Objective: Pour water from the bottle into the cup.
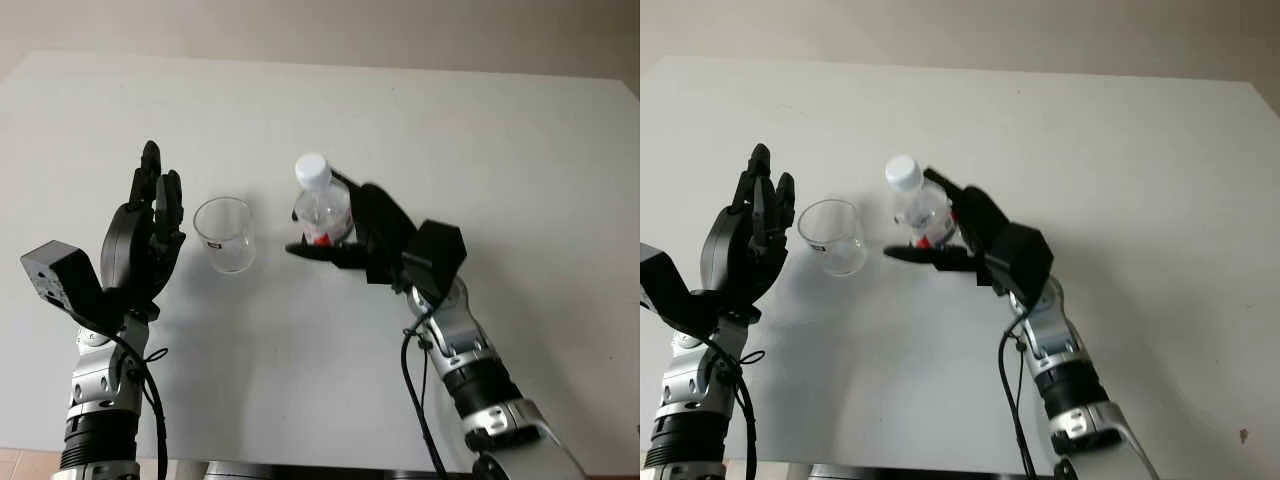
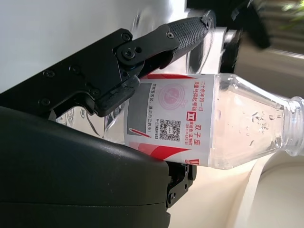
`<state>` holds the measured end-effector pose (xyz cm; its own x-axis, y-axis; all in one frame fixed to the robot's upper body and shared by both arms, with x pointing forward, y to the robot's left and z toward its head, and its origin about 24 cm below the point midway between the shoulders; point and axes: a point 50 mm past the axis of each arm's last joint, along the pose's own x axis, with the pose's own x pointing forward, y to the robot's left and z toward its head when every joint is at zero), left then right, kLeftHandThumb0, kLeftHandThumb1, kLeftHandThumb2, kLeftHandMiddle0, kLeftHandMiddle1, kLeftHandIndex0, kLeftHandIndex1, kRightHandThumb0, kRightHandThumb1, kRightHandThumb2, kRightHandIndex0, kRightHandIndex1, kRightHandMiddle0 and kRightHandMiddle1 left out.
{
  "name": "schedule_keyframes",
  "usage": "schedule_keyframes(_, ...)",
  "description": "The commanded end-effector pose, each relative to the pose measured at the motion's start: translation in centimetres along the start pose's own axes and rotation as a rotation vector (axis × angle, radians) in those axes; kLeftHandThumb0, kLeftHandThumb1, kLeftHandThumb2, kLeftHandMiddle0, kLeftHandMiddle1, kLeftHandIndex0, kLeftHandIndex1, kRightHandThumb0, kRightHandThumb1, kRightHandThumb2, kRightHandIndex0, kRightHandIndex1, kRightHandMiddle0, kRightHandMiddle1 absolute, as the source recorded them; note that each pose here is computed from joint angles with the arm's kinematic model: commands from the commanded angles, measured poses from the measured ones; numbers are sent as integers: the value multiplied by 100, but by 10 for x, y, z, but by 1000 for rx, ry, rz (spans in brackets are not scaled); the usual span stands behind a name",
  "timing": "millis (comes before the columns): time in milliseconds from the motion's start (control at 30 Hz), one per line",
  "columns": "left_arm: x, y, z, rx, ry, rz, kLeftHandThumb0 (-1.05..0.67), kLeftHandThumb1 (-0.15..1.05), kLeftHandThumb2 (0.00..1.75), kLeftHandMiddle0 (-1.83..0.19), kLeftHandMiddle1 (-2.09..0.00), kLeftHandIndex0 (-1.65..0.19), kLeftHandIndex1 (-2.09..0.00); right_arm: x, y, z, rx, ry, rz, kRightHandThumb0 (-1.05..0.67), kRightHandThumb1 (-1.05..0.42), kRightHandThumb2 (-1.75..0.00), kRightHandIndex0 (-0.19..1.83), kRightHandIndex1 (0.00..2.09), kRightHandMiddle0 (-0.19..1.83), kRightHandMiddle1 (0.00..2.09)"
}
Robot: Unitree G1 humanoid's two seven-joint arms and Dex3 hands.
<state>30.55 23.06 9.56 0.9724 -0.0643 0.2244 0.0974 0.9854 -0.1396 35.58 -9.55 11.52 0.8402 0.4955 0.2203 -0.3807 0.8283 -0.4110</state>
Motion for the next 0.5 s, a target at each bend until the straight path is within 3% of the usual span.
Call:
schedule_keyframes(0, 3, -2, 3, -9, -22, -8, -74, 105, 63, 19, 0, 19, 0, 16, -18, 18, -91, -49, -47, -20, -105, -23, 152, 209, 158, 209)
schedule_keyframes(67, 4, -2, 3, -12, -21, -9, -75, 105, 63, 19, 0, 19, 0, 27, -26, 25, -179, -41, -84, -19, -105, -18, 128, 209, 130, 209)
schedule_keyframes(133, 4, -2, 2, -15, -20, -7, -75, 105, 63, 19, 0, 19, 0, 38, -31, 31, -232, -39, -108, -17, -105, -17, 118, 209, 117, 209)
schedule_keyframes(333, 4, -3, 2, -14, -12, -7, -75, 105, 67, 19, 0, 19, 0, 63, -33, 46, -469, -11, -118, -17, -105, -18, 108, 209, 105, 209)
schedule_keyframes(467, 3, -4, 2, -12, -14, -4, -76, 105, 68, 19, 0, 19, 0, 72, -29, 52, -642, -19, -103, -15, -105, -17, 110, 209, 86, 209)
